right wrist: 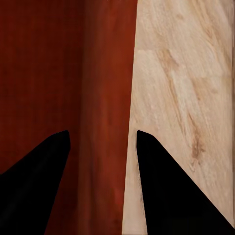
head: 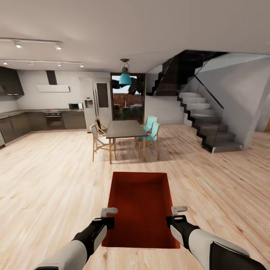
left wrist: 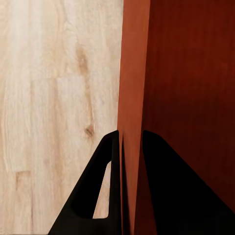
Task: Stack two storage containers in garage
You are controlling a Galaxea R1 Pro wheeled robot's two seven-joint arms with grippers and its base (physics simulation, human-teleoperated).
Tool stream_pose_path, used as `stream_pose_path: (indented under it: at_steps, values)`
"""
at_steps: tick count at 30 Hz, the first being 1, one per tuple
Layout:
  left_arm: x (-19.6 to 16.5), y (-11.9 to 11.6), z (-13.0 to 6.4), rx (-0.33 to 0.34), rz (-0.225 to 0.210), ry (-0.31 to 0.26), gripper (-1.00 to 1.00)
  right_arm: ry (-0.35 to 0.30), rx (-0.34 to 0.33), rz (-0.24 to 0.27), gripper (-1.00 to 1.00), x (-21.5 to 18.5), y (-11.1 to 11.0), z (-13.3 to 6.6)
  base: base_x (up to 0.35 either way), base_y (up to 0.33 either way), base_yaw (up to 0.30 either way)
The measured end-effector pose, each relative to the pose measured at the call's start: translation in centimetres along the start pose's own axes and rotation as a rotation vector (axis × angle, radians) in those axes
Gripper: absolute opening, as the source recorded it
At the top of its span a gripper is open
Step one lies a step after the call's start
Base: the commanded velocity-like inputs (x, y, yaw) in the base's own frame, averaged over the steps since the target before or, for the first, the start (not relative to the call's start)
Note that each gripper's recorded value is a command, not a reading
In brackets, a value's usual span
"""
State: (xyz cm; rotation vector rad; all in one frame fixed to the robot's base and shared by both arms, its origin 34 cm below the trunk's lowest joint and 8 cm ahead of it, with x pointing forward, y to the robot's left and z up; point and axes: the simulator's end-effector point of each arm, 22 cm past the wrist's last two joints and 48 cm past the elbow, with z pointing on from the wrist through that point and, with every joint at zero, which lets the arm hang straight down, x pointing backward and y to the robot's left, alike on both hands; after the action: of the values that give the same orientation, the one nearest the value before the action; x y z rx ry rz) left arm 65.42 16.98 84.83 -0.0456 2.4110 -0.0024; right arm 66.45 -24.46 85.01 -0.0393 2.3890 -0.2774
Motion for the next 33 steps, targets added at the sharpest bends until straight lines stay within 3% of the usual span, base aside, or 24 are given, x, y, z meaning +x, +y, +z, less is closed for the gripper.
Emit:
stream_pose_path:
  at_steps: [33]
  values:
    - [0.04, -0.04, -0.01, -0.001, -0.001, 0.001, -1.00, 0.001, 0.000, -0.001, -1.00, 0.03, -0.05, 0.01, 0.323, 0.000, -0.243]
